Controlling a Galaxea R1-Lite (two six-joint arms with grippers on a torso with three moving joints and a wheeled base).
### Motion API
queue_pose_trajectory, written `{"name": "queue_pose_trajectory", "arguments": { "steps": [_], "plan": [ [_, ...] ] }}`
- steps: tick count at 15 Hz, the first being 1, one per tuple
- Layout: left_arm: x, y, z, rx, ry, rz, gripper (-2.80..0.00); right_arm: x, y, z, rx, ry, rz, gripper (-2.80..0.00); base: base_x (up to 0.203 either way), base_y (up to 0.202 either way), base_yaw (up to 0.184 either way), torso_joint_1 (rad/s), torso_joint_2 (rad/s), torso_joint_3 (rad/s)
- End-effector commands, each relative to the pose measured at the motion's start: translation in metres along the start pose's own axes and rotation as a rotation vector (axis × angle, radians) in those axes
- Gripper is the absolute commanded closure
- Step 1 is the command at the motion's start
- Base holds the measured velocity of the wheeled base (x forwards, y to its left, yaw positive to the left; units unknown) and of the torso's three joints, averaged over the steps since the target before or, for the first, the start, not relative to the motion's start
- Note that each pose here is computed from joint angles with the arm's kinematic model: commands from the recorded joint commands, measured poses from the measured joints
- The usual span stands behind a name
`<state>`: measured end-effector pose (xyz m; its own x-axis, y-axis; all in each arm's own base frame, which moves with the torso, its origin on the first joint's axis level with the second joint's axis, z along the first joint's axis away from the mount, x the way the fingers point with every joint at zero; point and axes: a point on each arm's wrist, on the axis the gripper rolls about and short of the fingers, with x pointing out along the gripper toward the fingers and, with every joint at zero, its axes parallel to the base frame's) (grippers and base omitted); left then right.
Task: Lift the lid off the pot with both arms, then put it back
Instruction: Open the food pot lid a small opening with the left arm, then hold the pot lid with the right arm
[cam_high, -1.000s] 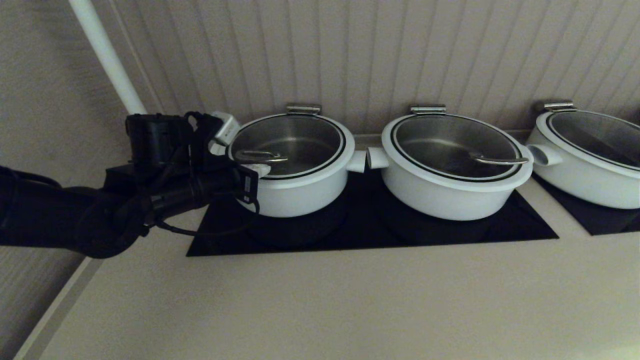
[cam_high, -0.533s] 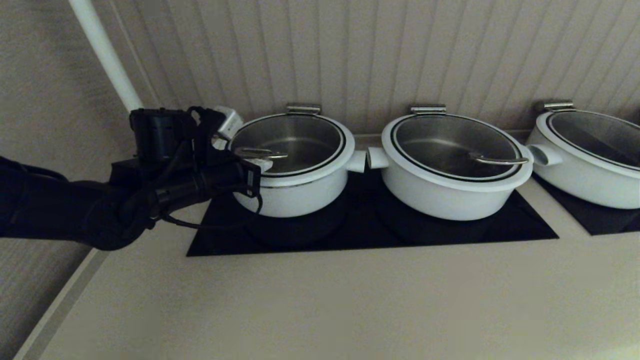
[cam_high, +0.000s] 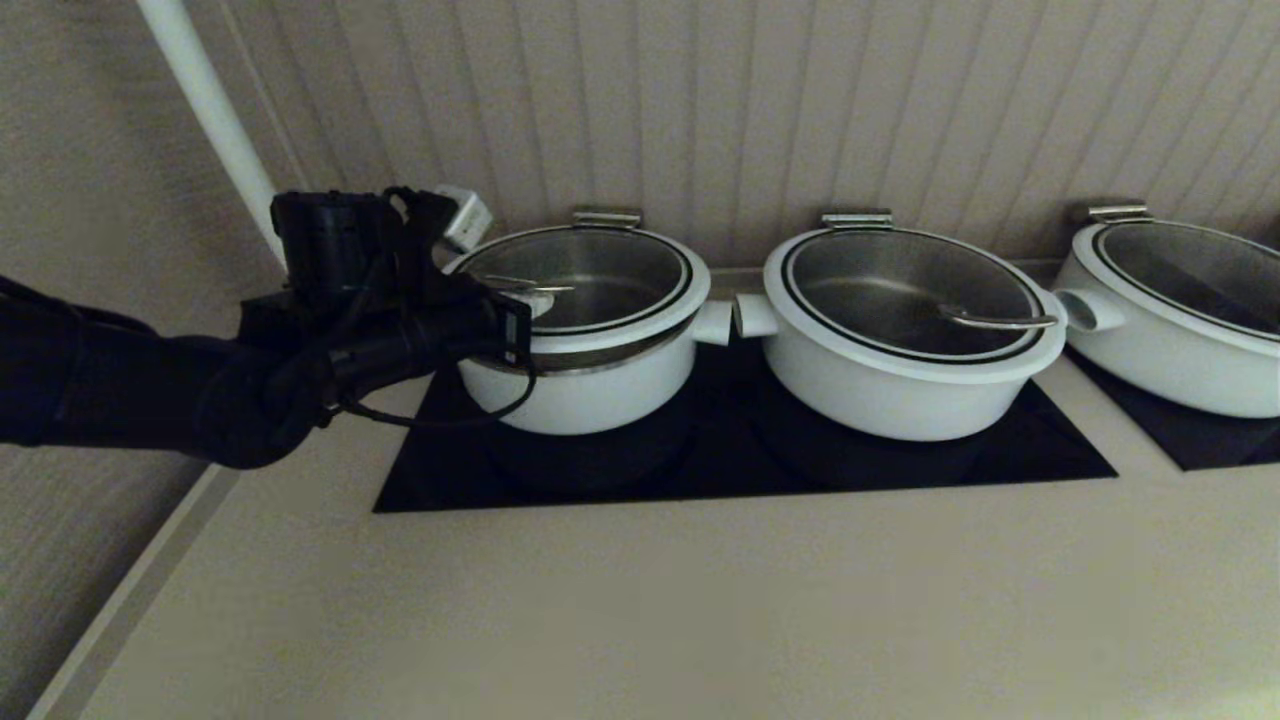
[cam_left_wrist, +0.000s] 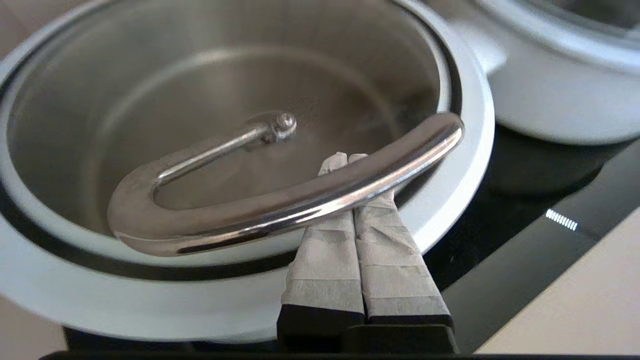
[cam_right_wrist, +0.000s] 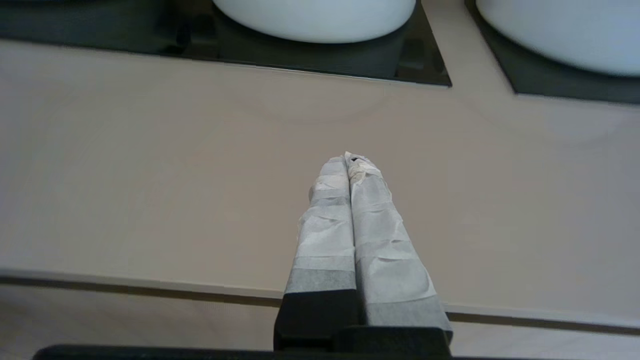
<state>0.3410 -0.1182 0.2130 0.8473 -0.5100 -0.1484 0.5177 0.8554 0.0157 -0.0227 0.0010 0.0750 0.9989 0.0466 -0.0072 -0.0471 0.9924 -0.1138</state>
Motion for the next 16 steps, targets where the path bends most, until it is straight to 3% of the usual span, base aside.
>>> {"name": "queue_pose_trajectory", "arguments": {
  "steps": [1,4,8,16],
  "plan": [
    [0.001,0.001,0.009,-0.002,-0.034,0.005,0.0,0.0,0.0,0.0,-0.013,0.0,0.004,0.0,0.0,0.0,0.0,0.0,0.0,0.0],
    [0.001,0.001,0.01,-0.003,-0.035,0.01,0.0,-0.001,0.0,0.002,-0.032,-0.01,0.012,0.0,0.0,0.0,0.0,0.0,0.0,0.0],
    [0.002,0.001,0.009,-0.004,-0.033,0.009,0.0,-0.002,-0.001,0.027,-0.035,-0.034,0.069,0.0,0.0,0.0,0.0,0.0,0.0,0.0],
    [0.001,0.002,0.014,-0.007,-0.048,0.013,0.0,0.051,-0.006,0.078,-0.083,0.057,0.254,0.0,0.0,0.0,0.0,0.0,0.0,0.0]
  ]
}}
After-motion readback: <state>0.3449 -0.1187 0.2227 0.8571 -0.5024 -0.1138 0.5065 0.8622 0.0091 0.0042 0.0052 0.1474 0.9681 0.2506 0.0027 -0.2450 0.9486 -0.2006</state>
